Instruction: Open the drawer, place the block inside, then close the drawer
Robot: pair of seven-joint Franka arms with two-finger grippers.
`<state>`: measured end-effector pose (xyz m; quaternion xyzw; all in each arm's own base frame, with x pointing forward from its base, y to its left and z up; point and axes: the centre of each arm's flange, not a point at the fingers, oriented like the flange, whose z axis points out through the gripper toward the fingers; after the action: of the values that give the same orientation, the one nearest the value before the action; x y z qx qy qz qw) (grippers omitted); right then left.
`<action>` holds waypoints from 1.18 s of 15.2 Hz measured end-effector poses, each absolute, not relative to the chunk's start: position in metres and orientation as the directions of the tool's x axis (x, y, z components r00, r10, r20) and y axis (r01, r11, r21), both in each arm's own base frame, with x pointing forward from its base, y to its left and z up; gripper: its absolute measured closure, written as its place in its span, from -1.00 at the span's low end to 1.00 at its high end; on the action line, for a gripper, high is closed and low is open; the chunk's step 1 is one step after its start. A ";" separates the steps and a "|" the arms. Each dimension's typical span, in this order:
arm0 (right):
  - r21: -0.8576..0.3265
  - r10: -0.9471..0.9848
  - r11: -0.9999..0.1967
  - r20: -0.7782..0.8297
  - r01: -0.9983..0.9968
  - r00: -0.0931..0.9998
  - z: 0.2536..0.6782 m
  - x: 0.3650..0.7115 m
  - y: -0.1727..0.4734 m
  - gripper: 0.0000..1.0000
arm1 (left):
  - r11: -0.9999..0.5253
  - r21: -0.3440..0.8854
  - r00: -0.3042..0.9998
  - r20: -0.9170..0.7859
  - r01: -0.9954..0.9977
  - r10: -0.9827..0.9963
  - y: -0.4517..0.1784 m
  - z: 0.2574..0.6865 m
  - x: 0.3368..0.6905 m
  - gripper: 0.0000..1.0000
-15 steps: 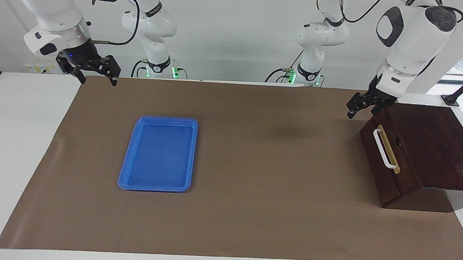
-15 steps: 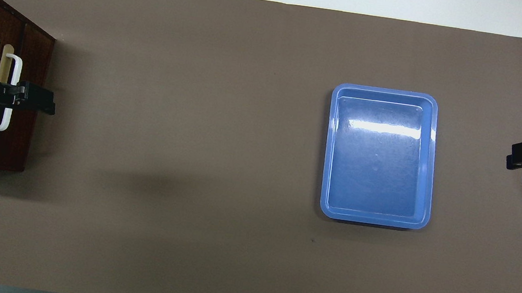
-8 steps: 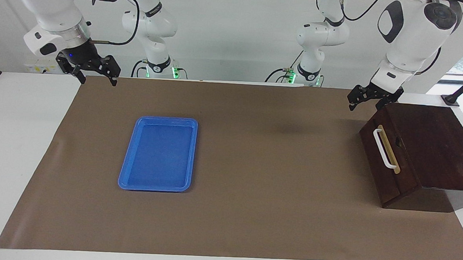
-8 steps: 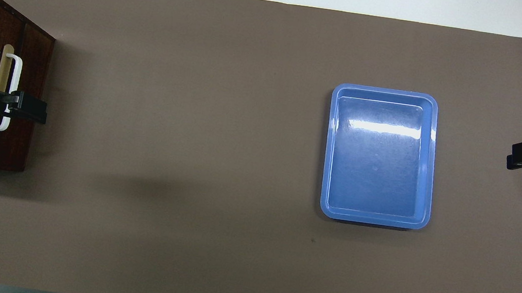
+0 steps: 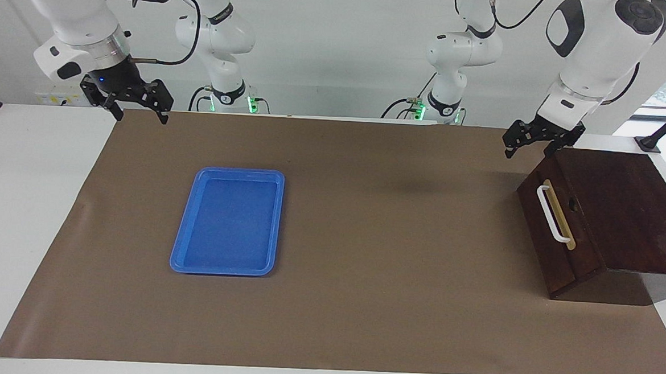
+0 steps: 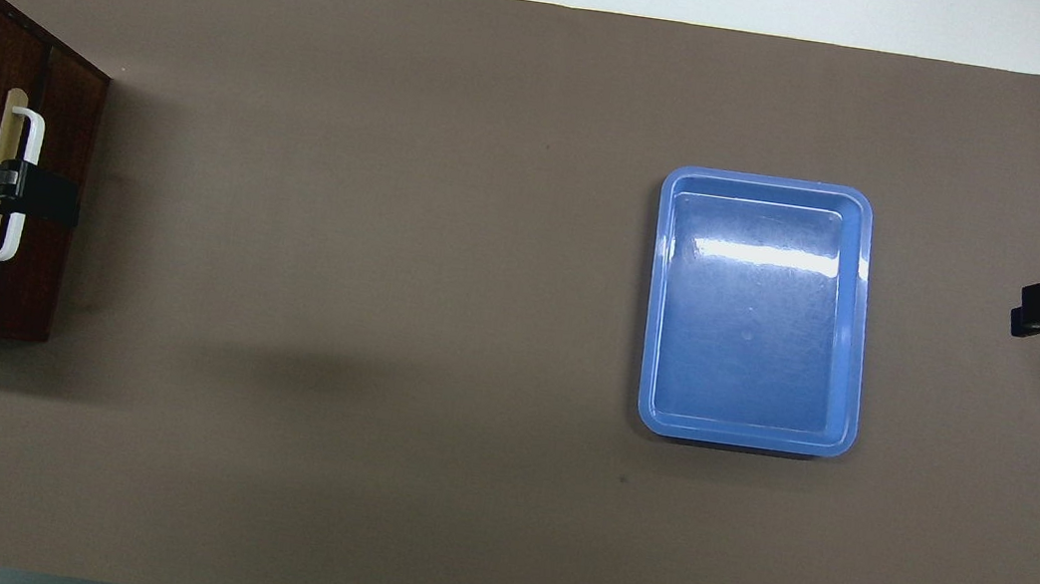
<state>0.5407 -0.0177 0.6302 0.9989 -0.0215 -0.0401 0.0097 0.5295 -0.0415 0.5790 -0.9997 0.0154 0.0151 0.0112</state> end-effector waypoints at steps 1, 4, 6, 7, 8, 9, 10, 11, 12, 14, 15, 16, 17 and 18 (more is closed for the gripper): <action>0.021 -0.044 -0.999 -0.078 -0.042 0.996 0.630 0.541 -0.018 -1.00 | -0.999 -0.022 0.999 -0.036 -0.031 -0.031 -0.041 0.578 0.529 -1.00; 0.021 -0.043 -0.999 -0.080 -0.042 0.996 0.629 0.541 -0.017 -1.00 | -0.999 -0.022 0.998 -0.046 -0.033 -0.032 -0.042 0.576 0.529 -1.00; 0.021 -0.043 -0.999 -0.079 -0.042 0.996 0.629 0.541 -0.017 -1.00 | -0.999 -0.022 0.998 -0.048 -0.038 -0.037 -0.044 0.576 0.529 -1.00; 0.021 -0.043 -0.999 -0.079 -0.042 0.996 0.629 0.541 -0.017 -1.00 | -0.999 -0.022 0.998 -0.049 -0.040 -0.039 -0.045 0.576 0.529 -1.00; 0.021 -0.043 -0.999 -0.078 -0.042 0.996 0.629 0.541 -0.017 -1.00 | -0.999 -0.022 0.998 -0.049 -0.042 -0.041 -0.045 0.576 0.529 -1.00; 0.021 -0.043 -0.999 -0.077 -0.042 0.996 0.629 0.541 -0.017 -1.00 | -0.999 -0.022 0.998 -0.049 -0.043 -0.042 -0.046 0.576 0.529 -1.00; 0.021 -0.043 -0.999 -0.077 -0.042 0.996 0.629 0.541 -0.017 -1.00 | -0.999 -0.022 0.998 -0.048 -0.044 -0.043 -0.046 0.576 0.529 -1.00; 0.021 -0.043 -0.999 -0.075 -0.042 0.996 0.629 0.541 -0.018 -1.00 | -0.999 -0.022 0.998 -0.048 -0.046 -0.045 -0.047 0.576 0.529 -1.00; 0.021 -0.043 -0.999 -0.075 -0.042 0.996 0.630 0.542 -0.018 -1.00 | -0.999 -0.020 0.998 -0.048 -0.047 -0.046 -0.048 0.576 0.529 -1.00; 0.021 -0.043 -0.999 -0.073 -0.042 0.996 0.630 0.542 -0.018 -1.00 | -0.999 -0.001 0.998 -0.048 -0.046 -0.045 -0.050 0.576 0.528 -1.00; 0.021 -0.043 -0.999 -0.072 -0.042 0.996 0.630 0.542 -0.018 -1.00 | -0.999 0.007 0.998 -0.048 -0.044 -0.044 -0.050 0.576 0.528 -1.00; 0.021 -0.043 -0.999 -0.072 -0.042 0.996 0.630 0.542 -0.018 -1.00 | -0.999 0.011 0.998 -0.049 -0.043 -0.043 -0.051 0.576 0.528 -1.00; 0.021 -0.043 -0.999 -0.071 -0.042 0.997 0.630 0.542 -0.018 -1.00 | -0.999 0.013 0.998 -0.049 -0.043 -0.043 -0.051 0.576 0.528 -1.00; 0.021 -0.043 -0.999 -0.071 -0.042 0.997 0.630 0.542 -0.018 -1.00 | -0.999 0.013 0.998 -0.049 -0.043 -0.043 -0.051 0.576 0.528 -1.00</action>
<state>0.5418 -0.0176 0.6304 0.9991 -0.0214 -0.0356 0.0097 0.5284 -0.0506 0.5764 -0.9995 0.0215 0.0244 -0.0059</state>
